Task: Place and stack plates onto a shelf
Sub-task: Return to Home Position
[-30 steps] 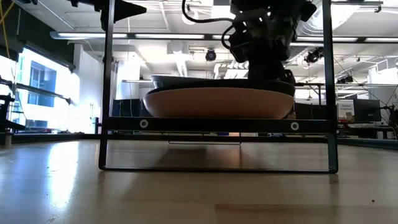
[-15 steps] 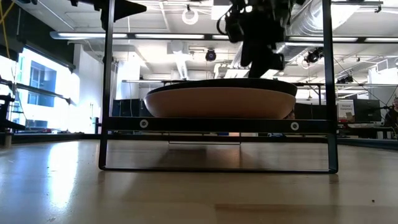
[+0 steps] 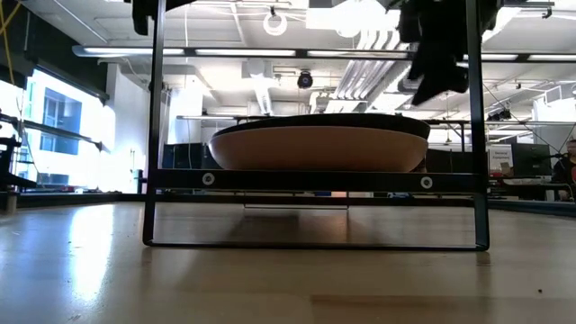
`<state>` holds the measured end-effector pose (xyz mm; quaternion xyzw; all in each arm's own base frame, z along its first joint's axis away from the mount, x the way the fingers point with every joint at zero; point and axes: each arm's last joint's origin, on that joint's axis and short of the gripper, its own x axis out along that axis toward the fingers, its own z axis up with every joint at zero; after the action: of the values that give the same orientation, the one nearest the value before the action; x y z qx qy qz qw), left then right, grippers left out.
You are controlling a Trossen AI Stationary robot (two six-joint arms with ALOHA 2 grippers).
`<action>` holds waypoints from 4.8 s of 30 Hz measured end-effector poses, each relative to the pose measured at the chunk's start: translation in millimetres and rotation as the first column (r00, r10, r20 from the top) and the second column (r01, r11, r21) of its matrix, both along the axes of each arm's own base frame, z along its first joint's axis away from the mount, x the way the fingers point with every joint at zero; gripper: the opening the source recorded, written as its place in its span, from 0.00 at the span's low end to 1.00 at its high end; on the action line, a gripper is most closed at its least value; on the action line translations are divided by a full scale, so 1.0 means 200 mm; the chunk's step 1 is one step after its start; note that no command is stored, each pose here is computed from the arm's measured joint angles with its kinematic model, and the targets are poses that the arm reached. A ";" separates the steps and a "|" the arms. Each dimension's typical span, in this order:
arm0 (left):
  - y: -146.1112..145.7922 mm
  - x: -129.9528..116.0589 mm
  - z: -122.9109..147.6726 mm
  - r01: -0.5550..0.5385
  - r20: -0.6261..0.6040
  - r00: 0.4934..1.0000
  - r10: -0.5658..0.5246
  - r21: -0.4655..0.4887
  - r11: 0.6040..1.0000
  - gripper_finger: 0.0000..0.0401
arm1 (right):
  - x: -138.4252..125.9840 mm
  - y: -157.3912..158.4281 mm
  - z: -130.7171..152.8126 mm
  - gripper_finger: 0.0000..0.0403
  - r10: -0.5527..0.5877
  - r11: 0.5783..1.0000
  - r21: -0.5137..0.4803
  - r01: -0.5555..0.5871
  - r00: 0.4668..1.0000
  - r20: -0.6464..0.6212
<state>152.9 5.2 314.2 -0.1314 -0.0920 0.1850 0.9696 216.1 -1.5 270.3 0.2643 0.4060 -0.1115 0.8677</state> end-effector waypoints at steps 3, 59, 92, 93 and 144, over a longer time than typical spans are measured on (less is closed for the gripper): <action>0.00 0.00 0.00 -0.006 0.002 1.000 0.006 -0.018 1.000 0.41 | -0.05 -0.01 0.03 0.56 -0.043 0.998 -0.032 0.052 0.969 0.242; 0.00 -0.33 -0.51 0.116 0.202 0.973 -0.116 0.010 0.993 0.00 | -0.13 -0.05 0.17 0.56 -0.024 0.919 -0.287 0.271 0.765 0.643; 0.00 -0.30 -0.60 0.157 0.176 0.973 -0.148 -0.035 0.987 0.00 | -0.80 0.02 0.07 0.01 0.165 0.972 -0.236 0.001 0.713 0.682; 0.00 -0.30 -0.60 0.157 0.175 0.973 -0.148 -0.035 0.987 0.00 | -0.79 0.02 0.02 0.01 0.155 0.975 -0.221 0.008 0.689 0.708; -0.01 -0.29 -0.64 0.155 0.092 0.984 -0.151 -0.044 0.987 0.00 | -0.60 0.08 -0.51 0.00 0.328 0.945 -0.268 -0.189 0.565 0.757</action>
<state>94.2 3.9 186.3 -0.1708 -0.1196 0.1063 0.9722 96.7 14.3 168.8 0.1546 0.0035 0.1143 0.9813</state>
